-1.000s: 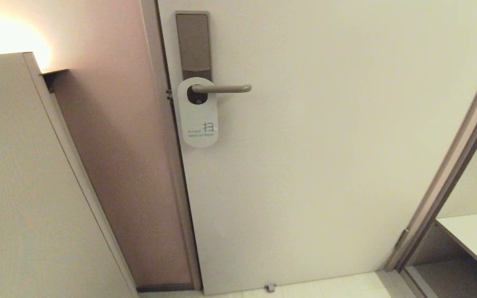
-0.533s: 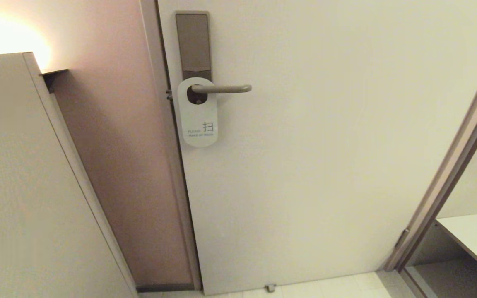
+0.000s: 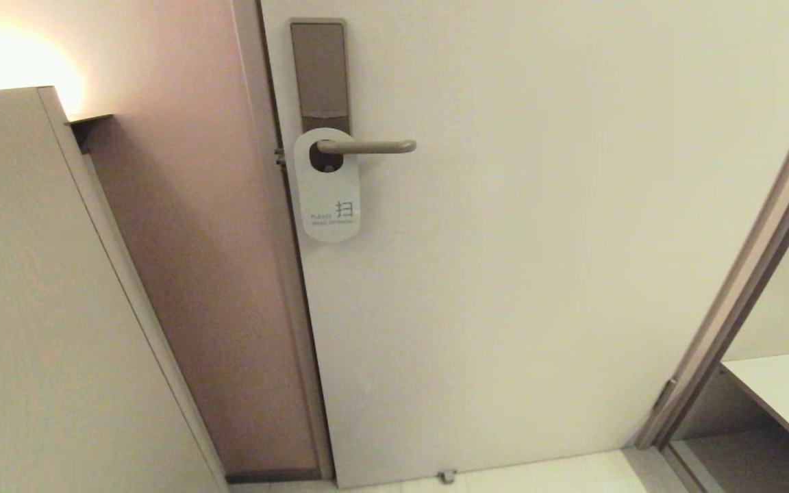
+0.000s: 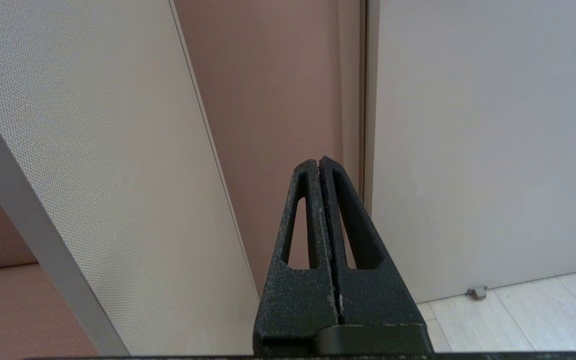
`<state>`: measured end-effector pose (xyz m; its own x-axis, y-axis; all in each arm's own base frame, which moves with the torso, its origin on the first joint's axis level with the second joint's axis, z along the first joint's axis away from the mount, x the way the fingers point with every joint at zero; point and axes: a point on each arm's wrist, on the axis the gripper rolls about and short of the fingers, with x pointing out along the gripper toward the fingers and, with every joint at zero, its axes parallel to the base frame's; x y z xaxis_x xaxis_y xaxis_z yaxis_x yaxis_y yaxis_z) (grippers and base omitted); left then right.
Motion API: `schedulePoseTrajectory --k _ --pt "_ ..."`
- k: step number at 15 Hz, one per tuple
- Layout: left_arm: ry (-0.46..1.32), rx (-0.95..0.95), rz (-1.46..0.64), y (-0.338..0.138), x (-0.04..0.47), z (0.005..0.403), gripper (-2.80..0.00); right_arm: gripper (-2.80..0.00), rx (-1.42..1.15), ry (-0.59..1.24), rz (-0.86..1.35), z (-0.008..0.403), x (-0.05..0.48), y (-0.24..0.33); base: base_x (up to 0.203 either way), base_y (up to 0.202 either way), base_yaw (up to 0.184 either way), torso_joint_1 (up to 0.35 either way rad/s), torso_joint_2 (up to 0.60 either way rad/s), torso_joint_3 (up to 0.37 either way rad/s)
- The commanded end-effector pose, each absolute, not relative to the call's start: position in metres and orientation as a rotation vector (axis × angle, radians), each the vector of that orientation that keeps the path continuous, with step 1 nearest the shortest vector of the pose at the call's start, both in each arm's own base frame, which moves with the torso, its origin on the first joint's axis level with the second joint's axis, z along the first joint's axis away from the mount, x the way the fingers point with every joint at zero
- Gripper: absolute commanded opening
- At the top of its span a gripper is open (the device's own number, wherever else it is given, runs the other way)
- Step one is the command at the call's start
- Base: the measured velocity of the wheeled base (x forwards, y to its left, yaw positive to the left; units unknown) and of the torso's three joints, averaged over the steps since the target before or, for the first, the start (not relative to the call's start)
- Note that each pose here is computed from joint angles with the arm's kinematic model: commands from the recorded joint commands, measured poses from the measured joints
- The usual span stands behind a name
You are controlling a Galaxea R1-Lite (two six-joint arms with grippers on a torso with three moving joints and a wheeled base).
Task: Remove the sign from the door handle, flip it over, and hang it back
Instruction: Take down the sign
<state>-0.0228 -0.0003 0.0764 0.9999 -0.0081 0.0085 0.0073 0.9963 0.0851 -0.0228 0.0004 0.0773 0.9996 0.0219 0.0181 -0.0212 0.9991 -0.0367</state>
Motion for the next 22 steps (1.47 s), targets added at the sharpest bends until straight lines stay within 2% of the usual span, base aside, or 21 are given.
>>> schedulePoseTrajectory --k 1,22 --pt "-0.008 0.086 -0.008 -0.0003 -0.0228 0.0763 -2.8 -2.8 -0.037 -0.019 0.022 0.0774 -0.0228 0.0004 0.0 0.0 0.0 0.0 0.0 0.0" --pt "-0.026 0.052 -0.015 -0.0003 -0.0241 0.081 -2.8 -2.8 -0.037 -0.019 0.021 0.0774 -0.0228 0.0004 0.0 0.0 0.0 0.0 0.0 0.0"
